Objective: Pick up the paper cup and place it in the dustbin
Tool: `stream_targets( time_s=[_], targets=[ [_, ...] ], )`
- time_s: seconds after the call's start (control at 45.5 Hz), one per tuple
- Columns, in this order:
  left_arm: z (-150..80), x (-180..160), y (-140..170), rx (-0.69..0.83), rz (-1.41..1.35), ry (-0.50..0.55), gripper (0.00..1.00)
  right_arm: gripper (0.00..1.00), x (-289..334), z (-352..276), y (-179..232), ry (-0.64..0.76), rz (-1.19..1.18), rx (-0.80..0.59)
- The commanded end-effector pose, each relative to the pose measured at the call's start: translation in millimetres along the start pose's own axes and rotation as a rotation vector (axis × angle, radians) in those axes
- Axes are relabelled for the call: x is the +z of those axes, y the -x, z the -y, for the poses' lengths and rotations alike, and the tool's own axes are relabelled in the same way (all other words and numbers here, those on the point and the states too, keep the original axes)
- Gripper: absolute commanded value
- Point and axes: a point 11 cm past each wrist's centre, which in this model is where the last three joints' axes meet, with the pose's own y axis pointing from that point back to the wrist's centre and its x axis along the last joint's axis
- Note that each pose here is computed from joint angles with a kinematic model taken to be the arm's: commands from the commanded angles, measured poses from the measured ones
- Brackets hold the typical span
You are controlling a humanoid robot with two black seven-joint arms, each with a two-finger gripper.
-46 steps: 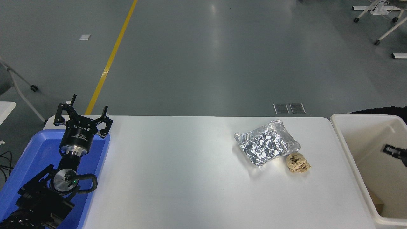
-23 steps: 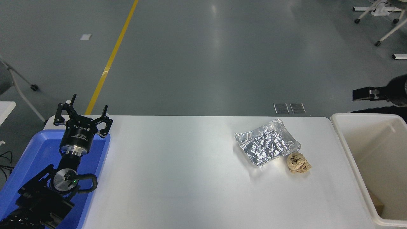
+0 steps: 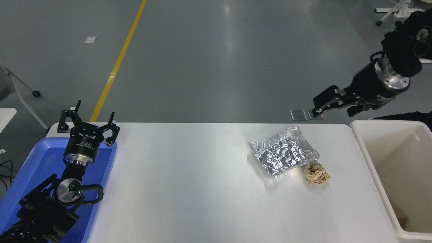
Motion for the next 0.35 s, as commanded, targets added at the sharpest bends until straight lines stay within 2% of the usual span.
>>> stream_targets(
  time_s=[0.0, 0.33],
  targets=[
    [-0.4, 0.2, -0.5, 0.002, 0.0, 0.001, 1.0, 1.0, -34.1, -11.7, 15.9, -0.035, -0.002, -0.049],
    [-0.4, 0.2, -0.5, 0.002, 0.0, 0.001, 1.0, 1.0, -37.9, -11.1, 15.3, -0.029, -0.006, -0.053]
  ],
)
